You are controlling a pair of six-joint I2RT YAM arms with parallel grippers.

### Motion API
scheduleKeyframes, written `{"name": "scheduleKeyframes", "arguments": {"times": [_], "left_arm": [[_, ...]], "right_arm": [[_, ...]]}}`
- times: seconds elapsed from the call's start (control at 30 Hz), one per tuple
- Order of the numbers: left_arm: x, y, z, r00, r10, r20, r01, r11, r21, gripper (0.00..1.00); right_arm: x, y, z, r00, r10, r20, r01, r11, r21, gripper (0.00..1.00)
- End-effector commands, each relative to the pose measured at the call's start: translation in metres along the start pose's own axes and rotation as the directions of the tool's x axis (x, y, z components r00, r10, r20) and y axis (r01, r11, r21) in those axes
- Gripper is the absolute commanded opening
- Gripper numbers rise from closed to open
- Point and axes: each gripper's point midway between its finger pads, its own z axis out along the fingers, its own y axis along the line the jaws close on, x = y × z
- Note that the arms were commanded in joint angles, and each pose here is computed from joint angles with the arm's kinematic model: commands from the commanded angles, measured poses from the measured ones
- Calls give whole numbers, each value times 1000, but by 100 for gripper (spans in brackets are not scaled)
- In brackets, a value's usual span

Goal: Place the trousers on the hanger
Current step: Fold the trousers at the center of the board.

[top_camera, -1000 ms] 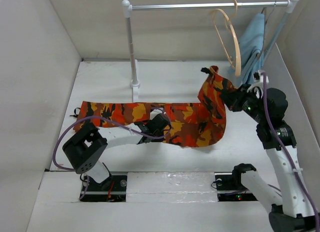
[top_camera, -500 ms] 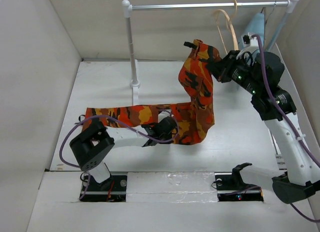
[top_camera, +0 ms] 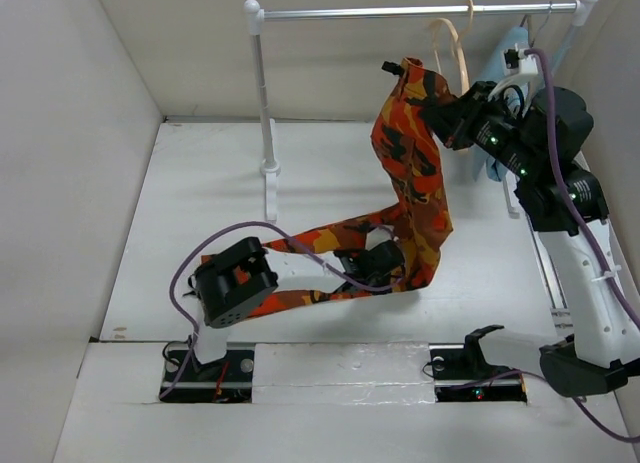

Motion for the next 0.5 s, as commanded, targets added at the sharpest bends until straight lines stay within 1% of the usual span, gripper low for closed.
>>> {"name": "scheduleKeyframes", "arguments": {"times": [0.0, 0.03, 0.07, 0.1, 0.13, 0.17, 0.2, 0.23, 0.27, 0.3, 0.33, 0.37, 0.4, 0.43, 0.47], "left_arm": [[-13, 53, -45, 999, -22, 39, 27, 989, -148, 0], [-30, 57, -71, 994, -46, 97, 59, 990, -129, 0], [-47, 77, -88, 985, -64, 159, 92, 980, -174, 0], [-59, 87, -104, 976, -81, 203, 119, 976, -184, 0], [-82, 90, -139, 950, -119, 290, 164, 977, -134, 2], [-97, 100, -158, 928, -134, 348, 190, 973, -133, 6], [-116, 126, -178, 898, -178, 402, 257, 954, -153, 7], [-140, 131, -219, 841, -227, 492, 302, 950, -76, 11], [-152, 142, -241, 809, -249, 533, 328, 943, -57, 13], [-175, 171, -266, 747, -273, 606, 391, 918, -68, 15], [-196, 173, -310, 666, -304, 681, 411, 912, 4, 17], [-206, 181, -331, 636, -307, 708, 420, 907, 16, 21], [-217, 190, -353, 603, -293, 741, 426, 904, 11, 21], [-238, 205, -397, 503, -297, 812, 467, 884, 34, 21], [-243, 207, -415, 479, -290, 828, 467, 883, 39, 21]], "right_arm": [[-20, 38, 2, 996, -29, 89, 40, 991, -126, 0], [-14, 40, 8, 997, -33, 74, 43, 991, -129, 0], [-10, 44, 12, 997, -36, 64, 45, 990, -136, 0], [-2, 53, 17, 998, -35, 49, 42, 988, -151, 0], [7, 58, 24, 999, -37, 29, 41, 986, -162, 0], [13, 63, 28, 999, -39, 16, 41, 984, -174, 0], [23, 76, 32, 999, -41, -2, 40, 979, -199, 0], [29, 81, 37, 999, -44, -14, 41, 977, -207, 0], [42, 84, 47, 998, -46, -40, 37, 977, -211, 0], [47, 90, 53, 998, -47, -40, 37, 974, -223, 0], [59, 106, 56, 997, -48, -60, 30, 964, -262, 0], [75, 113, 68, 995, -47, -89, 20, 960, -278, 0], [84, 122, 76, 994, -47, -97, 16, 954, -298, 0], [99, 145, 77, 991, -54, -121, 9, 938, -348, 0], [113, 158, 82, 988, -59, -142, 2, 929, -370, 0]]}}
